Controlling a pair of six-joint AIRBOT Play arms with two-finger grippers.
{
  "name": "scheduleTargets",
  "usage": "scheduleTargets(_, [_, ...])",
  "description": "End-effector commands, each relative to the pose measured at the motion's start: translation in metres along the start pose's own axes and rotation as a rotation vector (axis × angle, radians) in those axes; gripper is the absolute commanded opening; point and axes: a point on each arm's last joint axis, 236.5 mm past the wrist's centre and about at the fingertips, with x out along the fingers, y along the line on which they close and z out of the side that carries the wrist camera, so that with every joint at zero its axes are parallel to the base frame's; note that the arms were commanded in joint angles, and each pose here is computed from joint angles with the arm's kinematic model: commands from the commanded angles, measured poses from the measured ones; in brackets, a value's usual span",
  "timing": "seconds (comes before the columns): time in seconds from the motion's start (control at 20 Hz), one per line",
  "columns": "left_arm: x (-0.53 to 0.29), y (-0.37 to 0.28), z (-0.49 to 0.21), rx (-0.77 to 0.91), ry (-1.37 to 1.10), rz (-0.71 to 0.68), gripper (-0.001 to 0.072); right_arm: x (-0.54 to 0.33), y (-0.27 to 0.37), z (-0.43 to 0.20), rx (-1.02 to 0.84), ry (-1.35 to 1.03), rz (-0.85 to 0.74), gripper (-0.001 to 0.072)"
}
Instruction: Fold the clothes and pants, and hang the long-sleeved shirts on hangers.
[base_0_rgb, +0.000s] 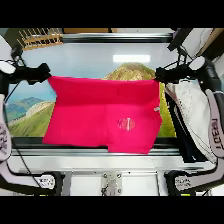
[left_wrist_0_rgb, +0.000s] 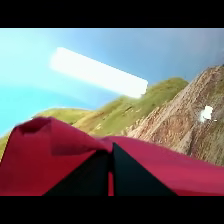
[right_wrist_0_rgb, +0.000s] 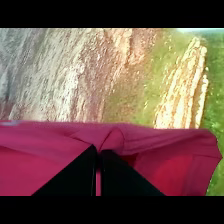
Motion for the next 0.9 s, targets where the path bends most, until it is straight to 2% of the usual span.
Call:
scheduleTargets(0.0, [0.048, 0.0, 0.008, 0.016, 0.022, -0.002, 0.0005, 0.032, -0.016, 0.025, 0.016, -0.07, -0.016, 0.001])
scheduleTargets(0.15, [0.051, 0.009, 0.006, 0.0, 0.039, 0.003, 0.0005, 0.026, -0.023, 0.022, -0.027, -0.058, -0.065, 0.0009])
scheduleTargets(0.35, [0.046, 0.046, -0.028, -0.071, 0.062, 0.056, 0.0005, 0.012, -0.037, -0.03, -0.118, 0.056, -0.184, 0.0009])
scheduleTargets(0.7, [0.065, 0.085, -0.109, -0.118, 0.185, 0.116, 0.0005, 0.033, -0.044, -0.158, -0.115, 0.292, -0.2, 0.0011])
scheduleTargets(0.85, [0.07, 0.092, -0.128, -0.133, 0.216, 0.128, 0.0005, 0.043, -0.04, -0.174, -0.114, 0.306, -0.187, 0.0016])
